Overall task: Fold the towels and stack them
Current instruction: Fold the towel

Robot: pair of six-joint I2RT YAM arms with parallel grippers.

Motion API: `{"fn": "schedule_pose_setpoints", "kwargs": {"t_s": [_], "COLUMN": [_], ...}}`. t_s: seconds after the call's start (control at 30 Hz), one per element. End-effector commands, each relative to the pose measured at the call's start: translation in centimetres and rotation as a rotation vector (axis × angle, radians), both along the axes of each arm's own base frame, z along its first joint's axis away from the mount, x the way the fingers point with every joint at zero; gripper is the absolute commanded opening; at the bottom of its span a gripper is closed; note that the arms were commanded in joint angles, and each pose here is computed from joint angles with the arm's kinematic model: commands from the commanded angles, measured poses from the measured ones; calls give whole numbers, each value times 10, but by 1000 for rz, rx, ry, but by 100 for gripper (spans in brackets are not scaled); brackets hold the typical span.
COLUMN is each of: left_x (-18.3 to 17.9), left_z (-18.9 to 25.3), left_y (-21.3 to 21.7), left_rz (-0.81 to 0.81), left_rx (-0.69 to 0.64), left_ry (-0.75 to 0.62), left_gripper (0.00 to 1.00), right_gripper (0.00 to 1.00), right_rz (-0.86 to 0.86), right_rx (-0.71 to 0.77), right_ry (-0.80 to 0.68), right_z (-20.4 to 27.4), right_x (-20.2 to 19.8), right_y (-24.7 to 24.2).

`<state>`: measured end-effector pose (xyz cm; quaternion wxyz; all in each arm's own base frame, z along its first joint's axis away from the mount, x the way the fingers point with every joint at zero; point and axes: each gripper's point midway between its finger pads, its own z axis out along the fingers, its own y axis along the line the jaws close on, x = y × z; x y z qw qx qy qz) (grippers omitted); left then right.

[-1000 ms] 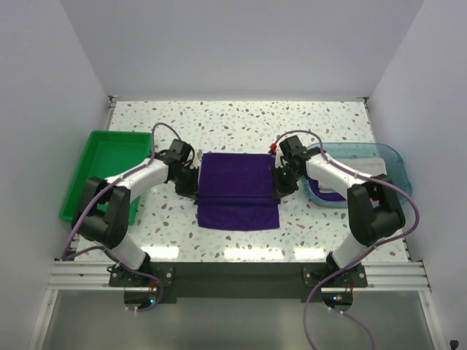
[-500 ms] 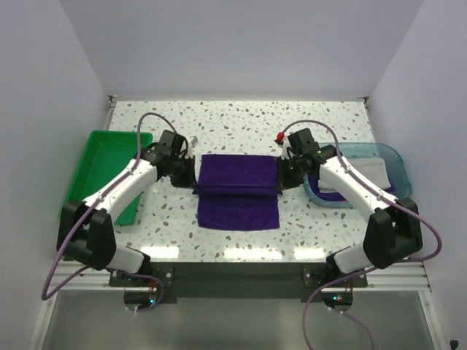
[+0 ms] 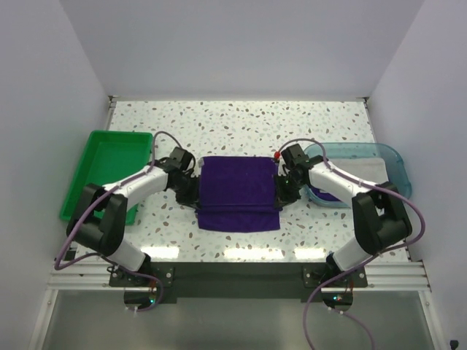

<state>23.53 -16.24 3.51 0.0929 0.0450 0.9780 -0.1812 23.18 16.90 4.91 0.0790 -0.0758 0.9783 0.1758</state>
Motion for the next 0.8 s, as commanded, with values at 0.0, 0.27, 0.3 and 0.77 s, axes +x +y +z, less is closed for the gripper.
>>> {"fn": "schedule_pose_setpoints", "kwargs": {"t_s": [0.0,0.27,0.3,0.77], "left_x": [-3,-14,-13,-58], "left_z": [-14,-17,-13,17], "left_y": [24,22,22,-2], "left_rz": [30,18,22,-25], "left_rx": [122,130,129,-6], "left_ry": [2,15,7,20], "left_gripper": [0,9,11,47], "right_gripper": [0,8,13,30], "right_rz": [-34,-18,-15,67], "right_rx": [-139,-155,-150,-97], "right_ry": [22,44,36,61], "right_z": [-19,-27,-25,-6], "right_x": [-4,-13,-13,-63], "right_y": [-28,-29,-28,-13]}}
